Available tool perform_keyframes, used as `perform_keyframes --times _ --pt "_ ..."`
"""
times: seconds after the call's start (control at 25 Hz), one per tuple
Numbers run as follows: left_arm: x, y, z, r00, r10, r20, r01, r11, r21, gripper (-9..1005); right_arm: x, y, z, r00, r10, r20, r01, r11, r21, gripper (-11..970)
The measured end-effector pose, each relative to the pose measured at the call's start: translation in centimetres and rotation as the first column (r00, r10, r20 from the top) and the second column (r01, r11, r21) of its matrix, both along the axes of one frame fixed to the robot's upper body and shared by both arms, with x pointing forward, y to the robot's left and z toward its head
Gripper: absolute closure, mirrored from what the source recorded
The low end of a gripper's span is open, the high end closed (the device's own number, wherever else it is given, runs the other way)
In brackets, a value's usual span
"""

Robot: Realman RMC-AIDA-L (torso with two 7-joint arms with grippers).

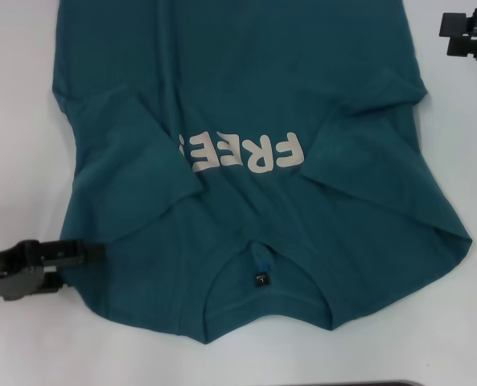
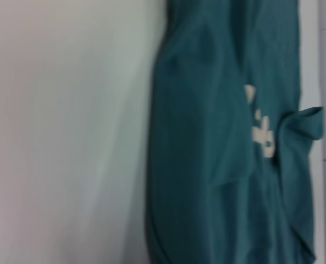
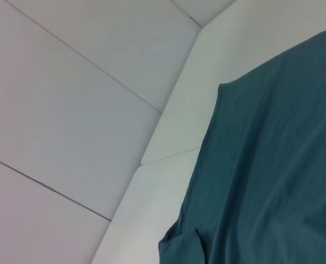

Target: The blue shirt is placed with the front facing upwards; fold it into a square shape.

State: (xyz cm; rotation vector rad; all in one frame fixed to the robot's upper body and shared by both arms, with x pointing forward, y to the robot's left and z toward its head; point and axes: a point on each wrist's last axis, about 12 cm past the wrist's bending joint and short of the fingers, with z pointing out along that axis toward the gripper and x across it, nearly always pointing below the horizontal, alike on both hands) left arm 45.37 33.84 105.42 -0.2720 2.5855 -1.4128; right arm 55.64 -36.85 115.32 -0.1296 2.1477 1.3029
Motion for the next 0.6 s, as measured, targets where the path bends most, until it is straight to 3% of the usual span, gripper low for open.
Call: perform_keyframes --times 0.36,0.6 --pt "0.24 -0.06 0.1 1.0 0.012 -0.007 -0.012 1.0 0.008 265 -0.27 -0.36 -0.16 1.0 -0.016 0.004 0.016 1.0 0.009 76" --pt "0.25 0.09 0.08 1.0 0.018 -0.01 -0.018 1.0 0.008 540 -0.33 -0.41 -0.22 1.0 -0.016 0.001 0.016 1.0 0.007 77"
